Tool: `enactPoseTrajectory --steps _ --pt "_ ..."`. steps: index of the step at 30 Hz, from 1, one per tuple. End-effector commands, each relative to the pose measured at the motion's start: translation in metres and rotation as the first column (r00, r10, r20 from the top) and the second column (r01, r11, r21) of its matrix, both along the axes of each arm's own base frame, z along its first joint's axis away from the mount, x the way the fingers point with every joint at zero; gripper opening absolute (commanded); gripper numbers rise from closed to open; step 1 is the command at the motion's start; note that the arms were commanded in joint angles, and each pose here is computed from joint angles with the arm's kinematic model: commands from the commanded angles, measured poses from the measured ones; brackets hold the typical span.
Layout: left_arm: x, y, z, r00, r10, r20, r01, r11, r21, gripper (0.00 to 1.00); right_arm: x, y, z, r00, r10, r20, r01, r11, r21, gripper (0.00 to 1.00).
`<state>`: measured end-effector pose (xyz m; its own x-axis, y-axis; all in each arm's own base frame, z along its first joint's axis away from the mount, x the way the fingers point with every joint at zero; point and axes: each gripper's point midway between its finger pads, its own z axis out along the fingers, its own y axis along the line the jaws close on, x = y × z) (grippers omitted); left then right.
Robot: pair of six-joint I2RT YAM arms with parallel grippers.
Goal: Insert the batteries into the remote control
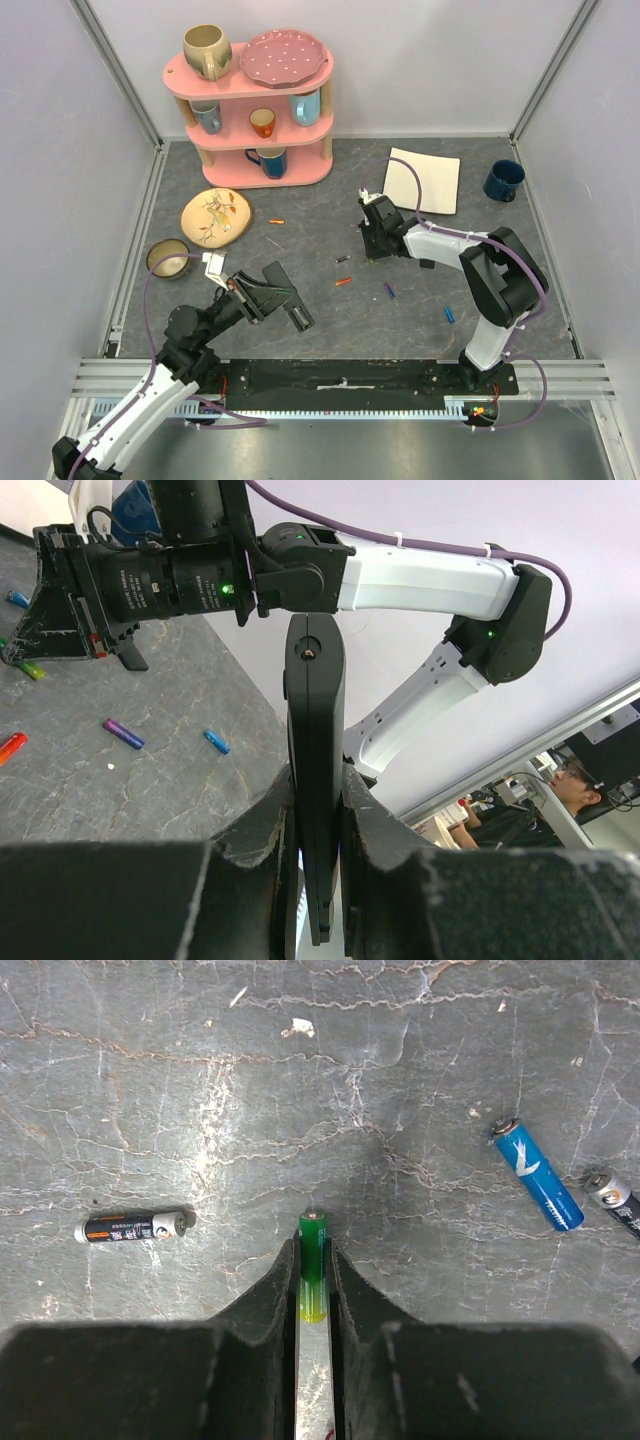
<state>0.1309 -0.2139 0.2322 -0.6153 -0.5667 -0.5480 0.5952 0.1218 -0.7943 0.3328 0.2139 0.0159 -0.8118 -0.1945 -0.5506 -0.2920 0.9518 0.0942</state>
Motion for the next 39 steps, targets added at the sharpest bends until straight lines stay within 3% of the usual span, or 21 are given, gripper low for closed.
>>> enactPoseTrajectory --steps 1,6,9,16,20,25,33,39 --pt "0.004 -0.003 -0.065 0.998 0.001 -0.068 0.004 0.997 0.074 0.02 -0.033 -0.021 -0.029 0.988 -0.019 -0.153 0.003 0.994 -0.108 0.22" --pt "0.004 -0.003 -0.067 0.997 0.000 -0.072 0.005 0.997 0.077 0.02 -0.032 -0.021 -0.031 0.987 -0.015 -0.161 -0.004 0.993 -0.121 0.26" --pt "0.004 -0.003 -0.065 0.998 -0.001 -0.066 0.006 0.997 0.075 0.02 -0.034 -0.023 -0.035 0.985 -0.011 -0.171 -0.012 0.991 -0.133 0.22" --pt "0.006 -0.003 -0.066 0.997 0.008 -0.072 -0.002 0.997 0.076 0.02 -0.036 -0.025 -0.038 0.984 -0.016 -0.176 -0.009 0.990 -0.141 0.00" --pt "0.008 -0.003 -0.064 0.997 0.017 -0.078 -0.011 0.997 0.071 0.02 -0.033 -0.021 -0.023 0.991 -0.023 -0.131 0.010 0.995 -0.095 0.00" --pt "0.013 -0.004 -0.053 0.996 0.022 -0.083 -0.018 0.999 0.047 0.02 -0.027 -0.008 0.034 0.999 -0.014 0.031 0.013 0.999 0.035 0.00" --pt "0.023 -0.010 -0.046 0.994 0.029 -0.108 -0.027 1.000 0.013 0.02 -0.054 0.000 0.144 0.956 0.026 0.292 -0.091 0.974 0.209 0.00" --pt "0.036 -0.015 -0.032 0.991 0.034 -0.127 -0.038 0.999 -0.027 0.02 -0.079 0.013 0.187 0.930 0.061 0.363 -0.176 0.939 0.295 0.00"
